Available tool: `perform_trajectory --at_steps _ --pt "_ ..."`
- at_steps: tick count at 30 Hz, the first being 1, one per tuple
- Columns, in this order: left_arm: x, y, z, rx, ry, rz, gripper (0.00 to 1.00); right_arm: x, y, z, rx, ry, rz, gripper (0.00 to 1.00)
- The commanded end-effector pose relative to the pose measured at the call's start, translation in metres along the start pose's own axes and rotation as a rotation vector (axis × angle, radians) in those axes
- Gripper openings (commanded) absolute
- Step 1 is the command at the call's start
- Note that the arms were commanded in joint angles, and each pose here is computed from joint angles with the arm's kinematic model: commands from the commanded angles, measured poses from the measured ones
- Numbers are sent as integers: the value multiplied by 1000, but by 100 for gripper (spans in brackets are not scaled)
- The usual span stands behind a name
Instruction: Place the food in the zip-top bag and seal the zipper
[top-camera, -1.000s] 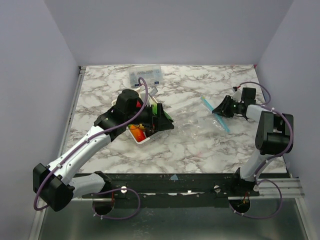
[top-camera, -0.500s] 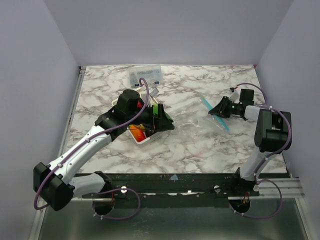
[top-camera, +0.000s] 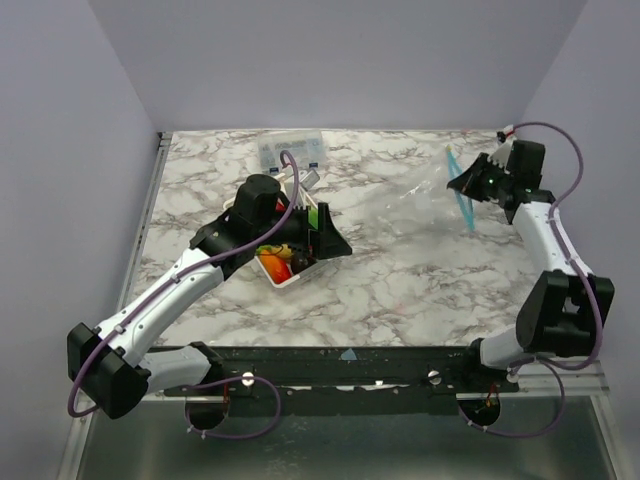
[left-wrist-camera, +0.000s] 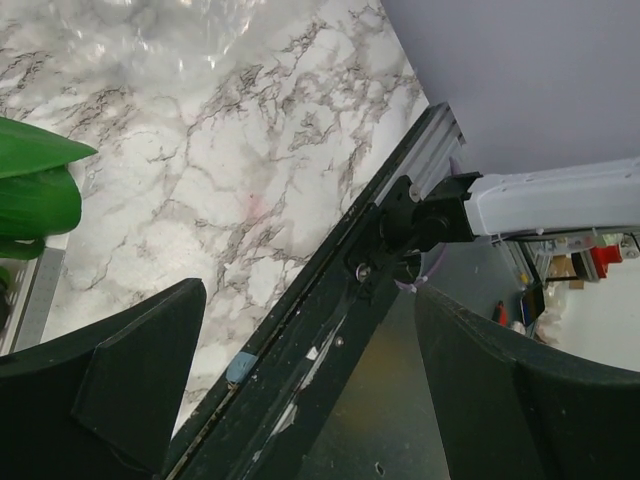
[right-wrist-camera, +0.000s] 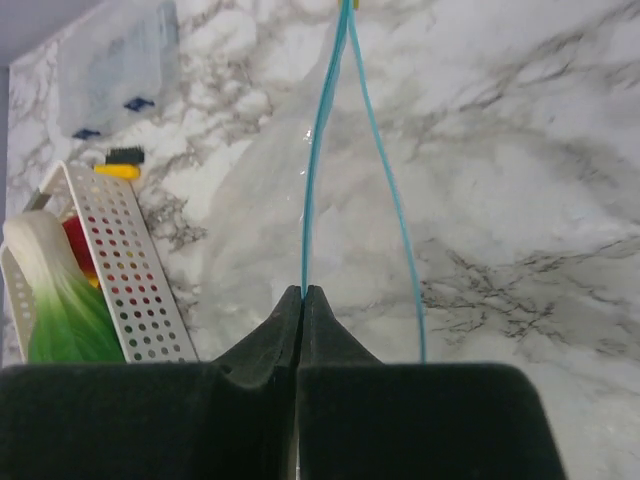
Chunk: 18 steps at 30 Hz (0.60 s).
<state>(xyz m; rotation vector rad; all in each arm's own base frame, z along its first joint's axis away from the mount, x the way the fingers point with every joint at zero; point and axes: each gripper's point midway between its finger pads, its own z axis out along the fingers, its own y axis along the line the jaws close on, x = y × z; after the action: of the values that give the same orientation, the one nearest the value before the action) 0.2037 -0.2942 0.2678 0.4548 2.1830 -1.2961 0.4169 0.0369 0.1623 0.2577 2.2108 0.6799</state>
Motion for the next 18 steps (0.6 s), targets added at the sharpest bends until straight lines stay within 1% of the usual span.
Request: perform_trajectory --at_steps 1,3,5,7,9,11,12,16,18 --pt "-13 -13 -6 12 -41 30 86 -58 13 -63 189 -191 -96 0" --pt "-16 -16 -8 15 -50 31 86 -75 21 -88 235 -263 -124 0" --pt "-19 -17 -8 13 -56 28 85 -82 36 -102 242 -307 -164 0" --pt "-22 -18 -7 14 -64 25 84 -75 54 -100 216 -303 -209 0" --pt "-25 -18 -5 15 -74 11 84 -53 69 -84 179 -256 -254 0" --pt "-26 -18 -3 20 -85 -11 83 -19 84 -61 128 -187 -280 0" --pt "-26 -19 -2 24 -86 -26 83 -1 87 -50 80 -150 -266 0" --pt "-22 -13 5 24 -79 -78 82 58 104 -21 -119 -65 -154 0" --pt "-20 -7 9 10 -71 -105 81 76 108 -14 -189 -31 -114 0"
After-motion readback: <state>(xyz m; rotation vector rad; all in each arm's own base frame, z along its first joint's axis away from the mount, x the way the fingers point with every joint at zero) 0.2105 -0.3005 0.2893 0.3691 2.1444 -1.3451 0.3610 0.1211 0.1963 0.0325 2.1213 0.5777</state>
